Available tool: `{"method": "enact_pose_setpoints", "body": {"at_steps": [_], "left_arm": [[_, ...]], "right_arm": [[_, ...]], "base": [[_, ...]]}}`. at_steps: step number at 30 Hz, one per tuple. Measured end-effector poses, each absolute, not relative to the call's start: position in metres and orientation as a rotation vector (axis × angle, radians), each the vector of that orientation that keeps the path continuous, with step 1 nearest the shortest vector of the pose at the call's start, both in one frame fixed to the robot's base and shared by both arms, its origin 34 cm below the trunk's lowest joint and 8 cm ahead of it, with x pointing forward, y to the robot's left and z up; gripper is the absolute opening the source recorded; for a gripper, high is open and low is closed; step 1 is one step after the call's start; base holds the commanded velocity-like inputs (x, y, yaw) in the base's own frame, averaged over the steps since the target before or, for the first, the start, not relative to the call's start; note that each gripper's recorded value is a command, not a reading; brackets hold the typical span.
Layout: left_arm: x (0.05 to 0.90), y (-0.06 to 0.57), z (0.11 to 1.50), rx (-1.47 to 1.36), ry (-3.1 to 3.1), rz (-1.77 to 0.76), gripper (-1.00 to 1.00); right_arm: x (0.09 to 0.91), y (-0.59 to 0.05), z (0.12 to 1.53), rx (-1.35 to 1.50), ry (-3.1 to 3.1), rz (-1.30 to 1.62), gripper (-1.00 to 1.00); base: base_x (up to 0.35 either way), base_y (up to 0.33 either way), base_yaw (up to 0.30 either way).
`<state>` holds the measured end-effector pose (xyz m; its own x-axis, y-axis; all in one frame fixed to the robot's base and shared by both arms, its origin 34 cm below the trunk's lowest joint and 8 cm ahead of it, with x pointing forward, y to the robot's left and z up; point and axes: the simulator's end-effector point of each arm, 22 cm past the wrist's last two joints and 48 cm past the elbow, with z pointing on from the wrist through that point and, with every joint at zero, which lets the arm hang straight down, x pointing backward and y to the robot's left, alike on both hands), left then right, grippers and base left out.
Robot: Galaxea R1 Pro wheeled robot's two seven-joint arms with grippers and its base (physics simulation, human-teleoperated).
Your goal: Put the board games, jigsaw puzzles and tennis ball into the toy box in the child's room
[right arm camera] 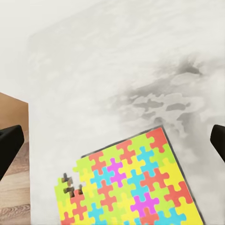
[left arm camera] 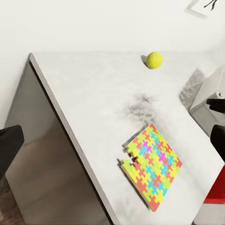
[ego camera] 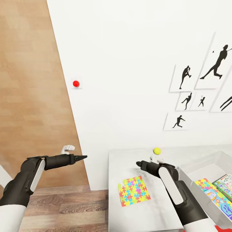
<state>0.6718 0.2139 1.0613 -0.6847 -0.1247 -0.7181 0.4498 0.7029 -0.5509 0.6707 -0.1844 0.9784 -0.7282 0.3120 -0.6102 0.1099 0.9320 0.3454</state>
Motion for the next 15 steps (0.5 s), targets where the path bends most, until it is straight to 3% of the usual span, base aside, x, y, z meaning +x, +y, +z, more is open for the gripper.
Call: {"method": "enact_pose_setpoints", "body": {"at_steps": [15], "left_arm": [[0.673,0.213,1.048,0.238,2.156,-0.962,1.00]], "right_arm": [[0.670,-0.185,0.964,0.303,2.404,0.369,1.00]], "base": [[0.000,0.000,0.000]]}}
